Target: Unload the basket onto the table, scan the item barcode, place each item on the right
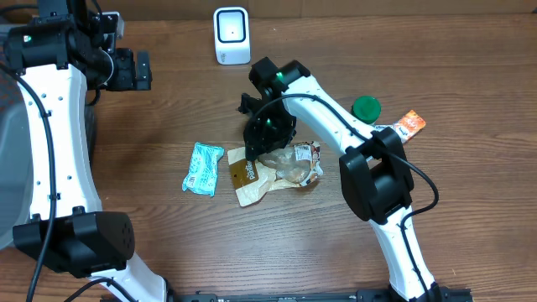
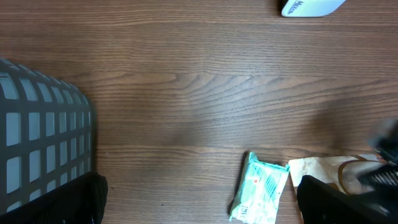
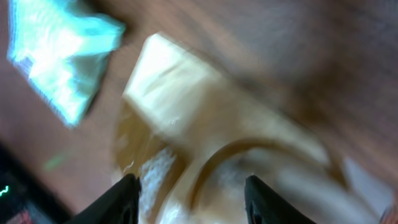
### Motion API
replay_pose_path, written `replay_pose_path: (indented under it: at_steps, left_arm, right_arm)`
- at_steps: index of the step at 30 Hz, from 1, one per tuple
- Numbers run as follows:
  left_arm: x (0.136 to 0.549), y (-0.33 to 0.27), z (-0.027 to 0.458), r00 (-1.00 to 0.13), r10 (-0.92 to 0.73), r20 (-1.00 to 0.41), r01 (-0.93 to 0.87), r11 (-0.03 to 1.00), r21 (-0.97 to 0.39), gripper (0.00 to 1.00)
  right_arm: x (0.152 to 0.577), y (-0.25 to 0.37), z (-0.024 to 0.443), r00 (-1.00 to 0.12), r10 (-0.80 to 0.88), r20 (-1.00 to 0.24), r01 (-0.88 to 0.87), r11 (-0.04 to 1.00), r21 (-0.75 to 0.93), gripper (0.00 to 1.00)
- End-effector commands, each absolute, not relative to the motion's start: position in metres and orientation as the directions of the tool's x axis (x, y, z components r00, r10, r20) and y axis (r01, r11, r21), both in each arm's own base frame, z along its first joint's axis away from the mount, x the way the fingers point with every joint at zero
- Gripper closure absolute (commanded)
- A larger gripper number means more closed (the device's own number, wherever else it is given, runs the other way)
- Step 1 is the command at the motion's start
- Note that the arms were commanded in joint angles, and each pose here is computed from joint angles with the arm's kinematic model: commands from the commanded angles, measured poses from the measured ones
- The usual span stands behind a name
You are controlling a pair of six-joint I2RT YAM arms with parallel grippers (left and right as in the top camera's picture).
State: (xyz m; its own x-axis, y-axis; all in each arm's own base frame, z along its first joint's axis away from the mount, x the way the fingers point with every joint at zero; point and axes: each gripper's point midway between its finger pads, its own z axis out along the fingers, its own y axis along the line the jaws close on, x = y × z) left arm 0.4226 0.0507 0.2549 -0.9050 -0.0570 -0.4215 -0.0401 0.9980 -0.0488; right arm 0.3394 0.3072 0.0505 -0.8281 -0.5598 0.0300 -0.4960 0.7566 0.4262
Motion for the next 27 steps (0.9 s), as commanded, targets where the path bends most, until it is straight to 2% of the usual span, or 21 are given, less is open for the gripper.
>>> replay_pose_path:
  at_steps: [1,5,11,17,19,21,27]
  left_arm:
    - [0.425,0.052,0.255,-0.905,-0.037,-0.424,-0.023,0.999,-0.036,0.0]
    - [0.425,0.052,0.255,-0.905,-0.037,-0.424,-0.023,0.999,-0.036,0.01]
    - [0.425,0.052,0.255,-0.905,-0.037,-0.424,-0.023,0.999,-0.036,0.0]
    - [0.425,0.052,0.255,-0.905,-0.037,-0.424,-0.024,0.999,-0.037,0.0]
    - [0.425,0.052,0.255,-0.905,-0.037,-0.424,-0.023,0.999,-0.036,0.0]
    - [0.425,0.052,0.255,-0.905,-0.037,-0.424,-0.023,0.999,-0.036,0.0]
    - [0.425,0.052,0.255,-0.905,-0.037,-0.424,-0.023,0.999,-0.036,0.0]
  right_arm:
    - [0.355,0.305,0.107,-0.838,-0.543,-0.047,-0.507,0.744,0.436,0.57]
    - [0.365,0.279,0.149,-0.898,-0.436,-0.056,-0.427,0.837,0.343,0.6]
    - [0.369,0.223,0.213,-0.958,-0.234,-0.166,-0.254,0.961,0.109,0.6]
    - [0.351,0.208,0.268,-0.958,-0.101,-0.27,-0.146,0.977,0.152,0.59]
    - [0.344,0.205,0.272,-0.962,-0.067,-0.265,-0.114,0.98,0.164,0.6]
    - [0.329,0.197,0.26,-0.978,-0.032,-0.208,-0.064,0.986,0.151,0.6]
    - [0.294,0.185,0.193,-0.999,0.041,0.011,0.042,0.998,0.052,0.62]
